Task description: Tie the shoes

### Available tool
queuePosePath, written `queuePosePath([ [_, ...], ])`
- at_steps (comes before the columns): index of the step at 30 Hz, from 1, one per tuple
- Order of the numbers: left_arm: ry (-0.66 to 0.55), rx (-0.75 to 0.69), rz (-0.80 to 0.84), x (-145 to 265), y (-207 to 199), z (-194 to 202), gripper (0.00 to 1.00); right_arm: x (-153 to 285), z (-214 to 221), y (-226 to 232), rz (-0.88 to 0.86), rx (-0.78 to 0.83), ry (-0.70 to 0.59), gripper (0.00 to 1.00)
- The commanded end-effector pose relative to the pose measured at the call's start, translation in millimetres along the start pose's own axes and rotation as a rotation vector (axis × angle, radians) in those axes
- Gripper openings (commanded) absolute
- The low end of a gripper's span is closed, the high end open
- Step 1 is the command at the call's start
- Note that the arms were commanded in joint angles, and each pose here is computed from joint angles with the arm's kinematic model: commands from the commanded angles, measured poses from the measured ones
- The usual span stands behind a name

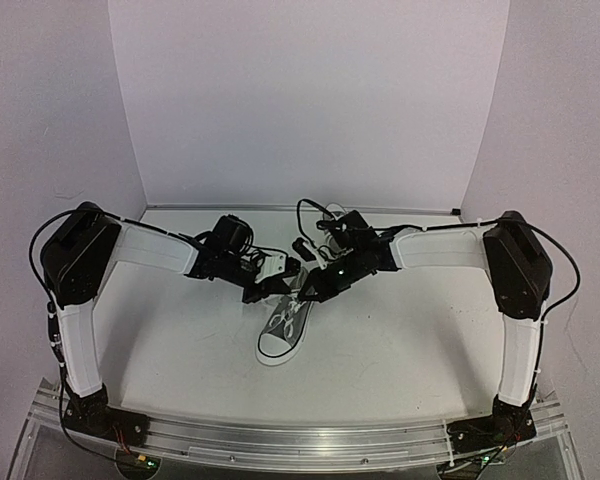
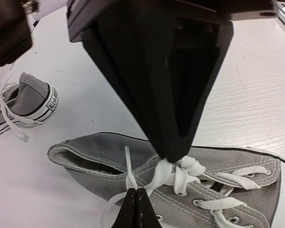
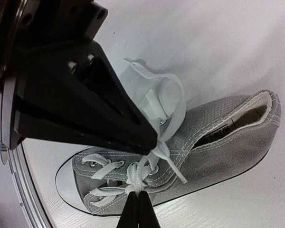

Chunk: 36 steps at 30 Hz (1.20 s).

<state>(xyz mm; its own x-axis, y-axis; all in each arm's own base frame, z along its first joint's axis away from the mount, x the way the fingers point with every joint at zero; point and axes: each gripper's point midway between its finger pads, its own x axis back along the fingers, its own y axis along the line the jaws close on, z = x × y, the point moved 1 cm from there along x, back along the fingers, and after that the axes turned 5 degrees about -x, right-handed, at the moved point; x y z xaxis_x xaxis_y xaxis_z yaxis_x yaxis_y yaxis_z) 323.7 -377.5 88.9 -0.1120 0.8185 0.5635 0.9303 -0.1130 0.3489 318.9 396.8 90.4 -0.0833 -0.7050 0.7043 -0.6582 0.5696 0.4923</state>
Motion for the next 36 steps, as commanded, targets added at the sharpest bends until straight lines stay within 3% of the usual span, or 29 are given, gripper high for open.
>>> queuePosePath([
  [1,-0.001,-0.054,0.073,-2,-12,-10,0.0,21,-18,18,-0.021,0.061,-0.066,0.0],
  [9,-0.052,-0.052,0.076,6,-16,-24,0.0,31,-21,13,0.033,0.092,-0.091,0.0],
  [16,0.087,0.057,-0.062,29,8,-5,0.0,32,-21,-7,0.086,0.041,-0.094,0.0],
  [21,0.193,0.126,-0.069,49,-17,16,0.0,28,-20,-9,0.079,0.028,-0.084,0.0],
  [27,0.263,0.21,0.023,42,-61,31,0.0,26,-24,-7,0.062,0.029,-0.085,0.0],
  [36,0.256,0.211,0.203,25,-109,6,0.0,26,-28,-6,0.064,0.033,-0.091,0.0],
])
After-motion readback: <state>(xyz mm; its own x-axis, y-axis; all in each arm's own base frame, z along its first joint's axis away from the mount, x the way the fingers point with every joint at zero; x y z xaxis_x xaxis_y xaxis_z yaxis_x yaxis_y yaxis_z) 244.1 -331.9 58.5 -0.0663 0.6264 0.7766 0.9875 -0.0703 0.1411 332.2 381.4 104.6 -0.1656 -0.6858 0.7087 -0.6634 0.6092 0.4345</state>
